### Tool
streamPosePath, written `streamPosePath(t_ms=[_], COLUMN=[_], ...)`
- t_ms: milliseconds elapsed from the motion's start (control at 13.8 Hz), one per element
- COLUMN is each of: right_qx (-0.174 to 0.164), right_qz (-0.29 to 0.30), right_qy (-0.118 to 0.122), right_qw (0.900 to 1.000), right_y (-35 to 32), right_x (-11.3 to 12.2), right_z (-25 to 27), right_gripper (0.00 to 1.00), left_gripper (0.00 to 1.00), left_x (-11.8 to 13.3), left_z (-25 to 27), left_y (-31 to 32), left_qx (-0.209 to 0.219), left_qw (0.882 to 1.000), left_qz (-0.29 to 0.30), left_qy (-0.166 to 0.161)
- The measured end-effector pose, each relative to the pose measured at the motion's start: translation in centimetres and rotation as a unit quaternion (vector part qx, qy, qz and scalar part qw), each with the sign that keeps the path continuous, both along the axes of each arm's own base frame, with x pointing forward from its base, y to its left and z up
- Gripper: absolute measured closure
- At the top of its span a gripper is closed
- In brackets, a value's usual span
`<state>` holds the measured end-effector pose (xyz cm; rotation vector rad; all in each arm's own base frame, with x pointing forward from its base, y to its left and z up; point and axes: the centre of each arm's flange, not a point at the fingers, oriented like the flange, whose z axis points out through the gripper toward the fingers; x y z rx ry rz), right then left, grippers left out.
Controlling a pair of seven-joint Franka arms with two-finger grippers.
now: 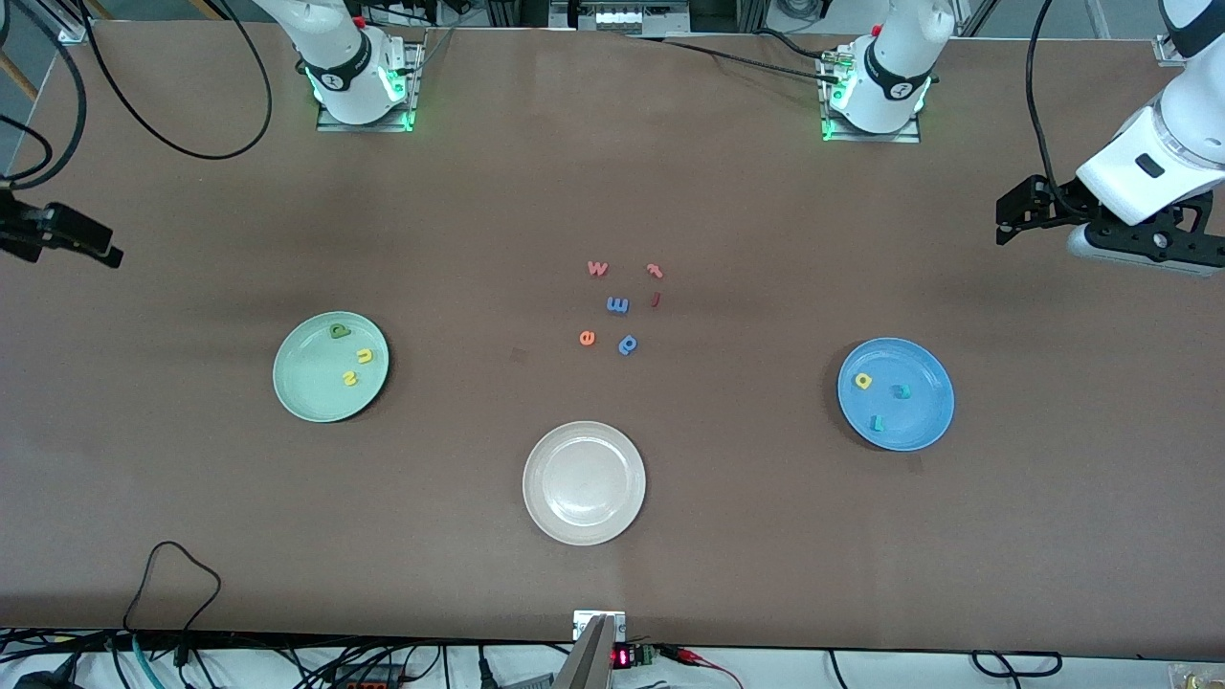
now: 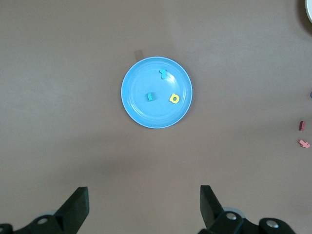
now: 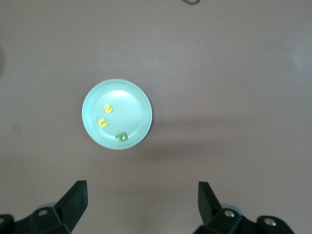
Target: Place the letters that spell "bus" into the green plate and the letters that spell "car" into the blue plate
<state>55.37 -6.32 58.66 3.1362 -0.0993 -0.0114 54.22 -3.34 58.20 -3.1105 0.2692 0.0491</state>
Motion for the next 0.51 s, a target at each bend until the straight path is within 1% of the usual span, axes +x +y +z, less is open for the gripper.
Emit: streamPosePath(t_ms=[72,217,507], right_qx=[0.001,0.003,0.003], right_qz=[0.000,0.000,0.001], right_qy=[0.003,0.009,0.011], right_qw=[1.000,1.000,1.000], right_y=[0.1,0.2,0.3], right_x=[-1.0,-2.1,-2.4], right_z=[0.2,0.6,0.7], right_gripper=[0.00,0.00,0.00], left_gripper=[0.00,0.00,0.00], left_x=[0.0,0.0,0.0], left_z=[0.0,0.0,0.0], left_y=[0.0,0.0,0.0], left_qx=[0.000,0.000,0.000], left_qw=[1.000,1.000,1.000], left_qz=[0.000,0.000,0.000], left_qy=[0.000,0.000,0.000])
